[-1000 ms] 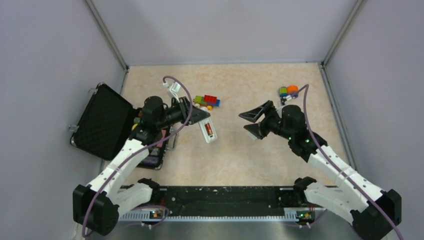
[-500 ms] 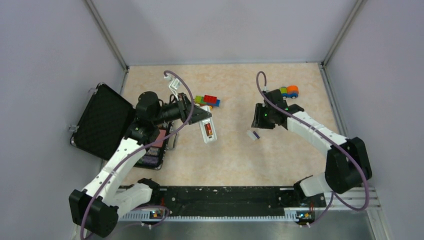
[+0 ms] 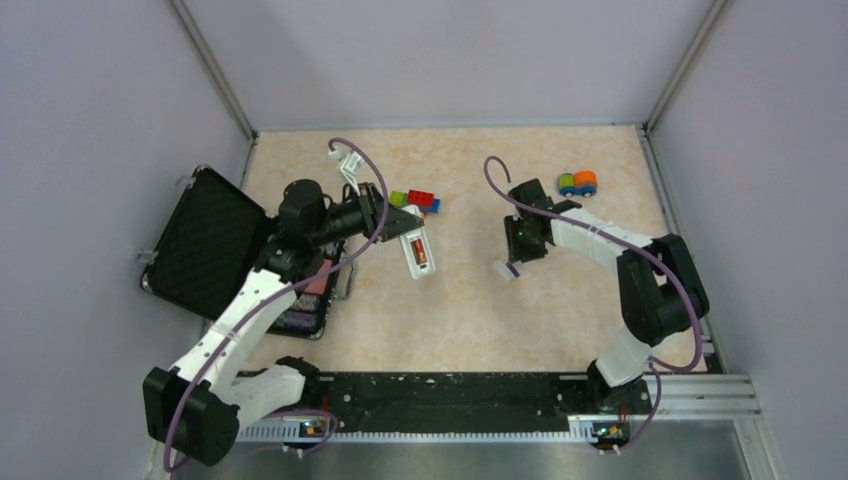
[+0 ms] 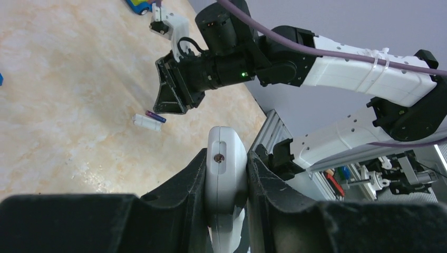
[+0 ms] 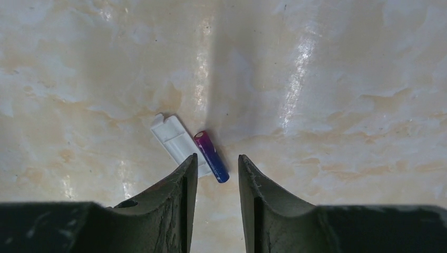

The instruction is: Load the batteries into the remote control

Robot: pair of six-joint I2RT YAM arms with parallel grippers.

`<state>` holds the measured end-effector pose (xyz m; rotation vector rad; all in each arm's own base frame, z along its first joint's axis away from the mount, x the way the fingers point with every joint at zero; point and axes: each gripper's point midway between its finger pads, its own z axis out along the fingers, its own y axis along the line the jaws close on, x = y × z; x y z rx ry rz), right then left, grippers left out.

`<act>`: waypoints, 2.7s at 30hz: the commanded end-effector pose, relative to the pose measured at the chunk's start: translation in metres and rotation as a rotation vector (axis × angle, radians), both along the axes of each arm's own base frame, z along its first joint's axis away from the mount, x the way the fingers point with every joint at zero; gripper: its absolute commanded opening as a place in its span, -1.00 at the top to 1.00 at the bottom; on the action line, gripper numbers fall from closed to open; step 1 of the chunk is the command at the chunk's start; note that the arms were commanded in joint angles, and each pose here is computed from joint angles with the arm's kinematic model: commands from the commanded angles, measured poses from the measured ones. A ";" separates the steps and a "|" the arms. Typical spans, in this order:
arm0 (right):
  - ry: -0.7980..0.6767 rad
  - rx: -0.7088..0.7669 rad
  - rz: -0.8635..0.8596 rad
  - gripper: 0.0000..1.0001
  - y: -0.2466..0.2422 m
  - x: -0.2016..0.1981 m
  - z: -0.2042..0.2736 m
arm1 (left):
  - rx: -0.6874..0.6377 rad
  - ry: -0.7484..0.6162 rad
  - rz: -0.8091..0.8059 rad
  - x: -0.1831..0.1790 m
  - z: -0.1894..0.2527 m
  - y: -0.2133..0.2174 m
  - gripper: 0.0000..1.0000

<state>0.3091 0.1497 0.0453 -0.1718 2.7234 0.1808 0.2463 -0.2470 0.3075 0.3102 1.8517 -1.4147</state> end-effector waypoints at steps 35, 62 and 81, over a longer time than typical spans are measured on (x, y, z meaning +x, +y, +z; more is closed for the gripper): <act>0.066 -0.046 0.079 0.24 0.000 0.002 -0.030 | -0.068 -0.181 0.056 0.056 0.062 -0.011 1.00; -0.740 0.503 0.449 1.00 0.073 0.003 0.211 | -0.079 -0.285 0.253 0.093 0.052 0.015 1.00; -1.221 0.717 0.815 1.00 0.089 -0.068 0.336 | -0.181 -0.357 0.045 0.074 0.065 -0.007 1.00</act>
